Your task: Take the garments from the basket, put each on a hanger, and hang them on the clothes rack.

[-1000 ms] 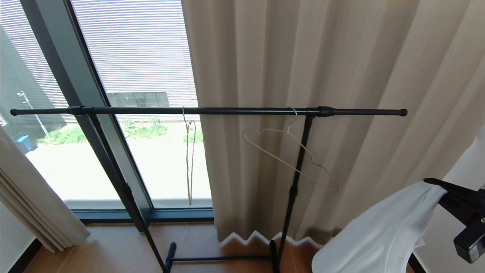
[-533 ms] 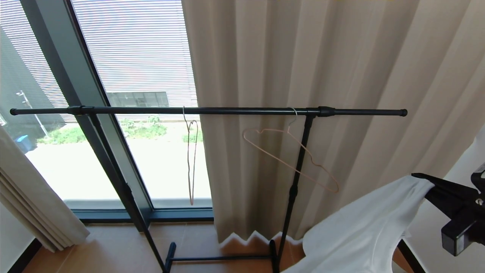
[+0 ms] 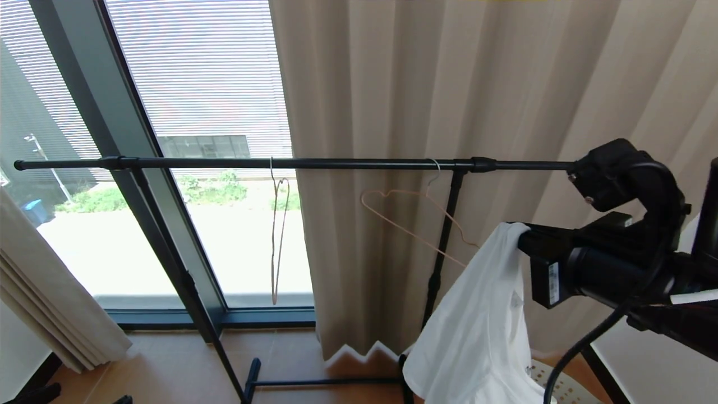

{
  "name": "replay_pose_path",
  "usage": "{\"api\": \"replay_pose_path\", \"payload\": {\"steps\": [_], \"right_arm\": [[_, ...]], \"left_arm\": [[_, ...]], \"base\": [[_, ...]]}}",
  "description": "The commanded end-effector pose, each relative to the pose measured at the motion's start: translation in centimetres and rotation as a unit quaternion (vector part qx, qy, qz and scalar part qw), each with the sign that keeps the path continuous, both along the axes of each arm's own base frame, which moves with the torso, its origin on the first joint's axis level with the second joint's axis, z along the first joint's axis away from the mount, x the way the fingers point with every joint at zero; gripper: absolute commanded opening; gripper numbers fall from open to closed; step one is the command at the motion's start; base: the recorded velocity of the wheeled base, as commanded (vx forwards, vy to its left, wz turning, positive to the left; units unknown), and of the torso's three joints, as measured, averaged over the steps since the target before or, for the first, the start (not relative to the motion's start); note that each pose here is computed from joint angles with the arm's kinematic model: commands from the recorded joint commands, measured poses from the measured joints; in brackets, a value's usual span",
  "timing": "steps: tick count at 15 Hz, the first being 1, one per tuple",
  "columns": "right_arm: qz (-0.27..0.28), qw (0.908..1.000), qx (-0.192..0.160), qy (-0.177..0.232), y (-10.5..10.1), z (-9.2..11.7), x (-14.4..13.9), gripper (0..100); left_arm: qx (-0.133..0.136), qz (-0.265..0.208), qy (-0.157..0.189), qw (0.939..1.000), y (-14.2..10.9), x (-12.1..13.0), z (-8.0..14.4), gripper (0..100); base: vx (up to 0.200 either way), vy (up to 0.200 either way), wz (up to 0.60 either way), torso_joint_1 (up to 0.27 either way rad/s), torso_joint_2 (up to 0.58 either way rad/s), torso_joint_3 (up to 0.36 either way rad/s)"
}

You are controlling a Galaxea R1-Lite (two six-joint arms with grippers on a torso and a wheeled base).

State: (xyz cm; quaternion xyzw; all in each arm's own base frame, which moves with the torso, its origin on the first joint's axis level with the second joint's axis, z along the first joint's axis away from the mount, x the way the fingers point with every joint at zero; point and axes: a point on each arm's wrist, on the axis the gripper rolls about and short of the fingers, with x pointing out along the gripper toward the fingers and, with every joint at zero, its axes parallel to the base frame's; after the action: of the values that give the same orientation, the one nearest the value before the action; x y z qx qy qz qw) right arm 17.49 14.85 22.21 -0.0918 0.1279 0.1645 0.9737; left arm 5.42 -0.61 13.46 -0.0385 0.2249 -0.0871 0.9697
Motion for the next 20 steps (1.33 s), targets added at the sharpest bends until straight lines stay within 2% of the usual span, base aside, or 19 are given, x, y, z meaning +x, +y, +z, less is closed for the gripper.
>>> {"api": "replay_pose_path", "payload": {"steps": [1,3,6,10,11,12,13,16,20], "right_arm": [[-0.005,0.999,-0.017,0.04,2.6,-2.0,2.7,0],[-0.011,0.9988,0.001,0.047,3.1,-2.1,3.3,0],[-0.014,0.9984,0.001,0.054,4.4,-2.5,4.7,0],[-0.01,0.9981,0.004,0.06,6.1,-3.1,5.7,0],[-0.01,0.9981,0.004,0.06,6.1,-3.1,5.7,0],[-0.007,0.998,0.013,0.061,6.6,-2.9,5.8,0],[-0.009,0.9978,0.016,0.064,6.7,-3.1,5.9,0],[-0.008,0.9973,0.016,0.071,7.1,-3.6,5.7,0],[-0.023,0.9972,0.022,0.067,7.4,-3.6,5.1,0]], "left_arm": [[-0.042,-0.062,0.065,0.9951,-2.2,4.8,1.8,100],[-0.046,-0.064,0.094,0.9925,-4.3,7.2,2.4,100],[-0.053,-0.069,0.157,0.9837,-9.0,10.1,1.6,100],[-0.057,-0.129,0.15,0.9786,-13.9,12.4,0.4,100],[-0.057,-0.129,0.15,0.9786,-13.9,12.4,0.4,100],[-0.043,-0.147,0.147,0.9771,-16.8,13.3,-1.1,100],[-0.039,-0.148,0.143,0.9778,-17.3,13.4,-1.2,100],[-0.017,-0.181,0.147,0.9722,-22.2,14.2,-2.9,100],[0.003,-0.201,0.127,0.9714,-26.4,13.2,-3.6,100]], "base": [[0.0,0.0,0.0,0.0,0.0,0.0],[0.0,0.0,0.0,0.0,0.0,0.0],[0.0,0.0,0.0,0.0,0.0,0.0],[0.0,0.0,0.0,0.0,0.0,0.0],[0.0,0.0,0.0,0.0,0.0,0.0],[0.0,0.0,0.0,0.0,0.0,0.0],[0.0,0.0,0.0,0.0,0.0,0.0],[0.0,0.0,0.0,0.0,0.0,0.0],[0.0,0.0,0.0,0.0,0.0,0.0]]}}
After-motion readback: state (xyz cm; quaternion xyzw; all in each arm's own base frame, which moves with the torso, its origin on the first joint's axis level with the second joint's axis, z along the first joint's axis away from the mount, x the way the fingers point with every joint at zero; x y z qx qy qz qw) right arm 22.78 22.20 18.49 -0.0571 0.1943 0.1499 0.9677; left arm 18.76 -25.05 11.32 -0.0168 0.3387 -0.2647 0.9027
